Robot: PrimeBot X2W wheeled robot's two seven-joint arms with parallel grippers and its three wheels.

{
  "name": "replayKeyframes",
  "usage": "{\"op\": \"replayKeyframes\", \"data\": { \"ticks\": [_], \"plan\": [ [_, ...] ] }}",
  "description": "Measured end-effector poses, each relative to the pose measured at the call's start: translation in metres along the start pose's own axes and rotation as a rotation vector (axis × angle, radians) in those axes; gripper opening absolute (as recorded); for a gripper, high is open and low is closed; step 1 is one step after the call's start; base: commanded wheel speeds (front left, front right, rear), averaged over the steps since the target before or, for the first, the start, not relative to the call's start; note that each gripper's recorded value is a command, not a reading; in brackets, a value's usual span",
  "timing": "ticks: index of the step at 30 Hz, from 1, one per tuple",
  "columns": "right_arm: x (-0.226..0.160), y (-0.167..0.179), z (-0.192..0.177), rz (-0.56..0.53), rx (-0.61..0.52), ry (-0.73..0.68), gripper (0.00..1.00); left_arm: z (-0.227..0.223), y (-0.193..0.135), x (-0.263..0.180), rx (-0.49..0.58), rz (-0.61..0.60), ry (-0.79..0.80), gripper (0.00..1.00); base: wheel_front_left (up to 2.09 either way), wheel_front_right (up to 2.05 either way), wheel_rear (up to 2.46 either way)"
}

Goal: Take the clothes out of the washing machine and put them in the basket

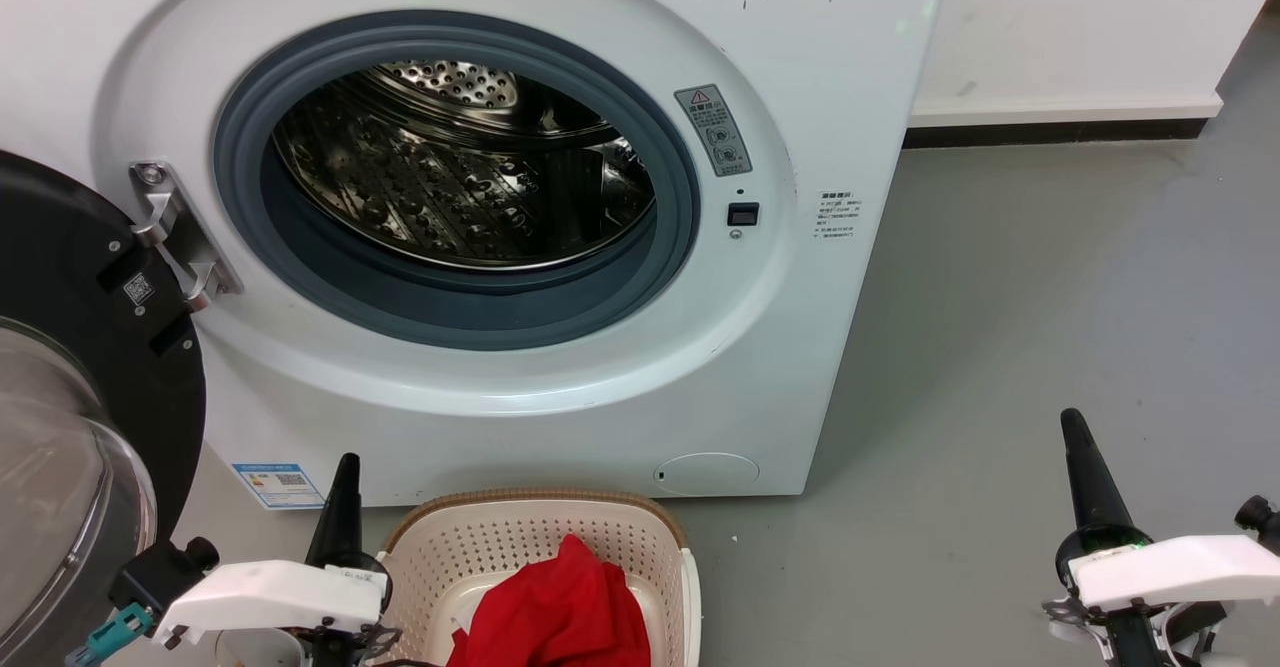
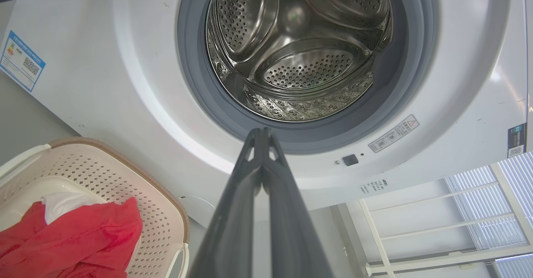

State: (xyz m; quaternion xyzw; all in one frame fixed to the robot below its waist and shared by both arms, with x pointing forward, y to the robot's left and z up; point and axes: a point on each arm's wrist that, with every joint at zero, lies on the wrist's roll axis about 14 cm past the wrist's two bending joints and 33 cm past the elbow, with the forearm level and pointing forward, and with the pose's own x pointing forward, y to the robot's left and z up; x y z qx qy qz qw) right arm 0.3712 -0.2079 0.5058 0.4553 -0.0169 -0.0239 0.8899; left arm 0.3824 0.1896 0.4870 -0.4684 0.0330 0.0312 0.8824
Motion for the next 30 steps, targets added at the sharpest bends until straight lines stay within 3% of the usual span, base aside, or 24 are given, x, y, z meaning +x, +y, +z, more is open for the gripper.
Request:
{"op": "replayKeyframes", "data": {
  "ticks": [6, 30],
  "plan": [
    [0.0031, -0.0003, -0.0007, -0.005, 0.106, 0.008, 0.0, 0.0006, 0.0008, 0.0002, -0.102, -0.001, 0.009, 0.0, 0.0, 0.0, 0.0],
    [0.0093, 0.0007, -0.0045, -0.008, 0.352, 0.035, 0.0, 0.0072, -0.002, 0.0019, -0.338, -0.028, 0.01, 0.0, 0.0, 0.0, 0.0]
  ]
}}
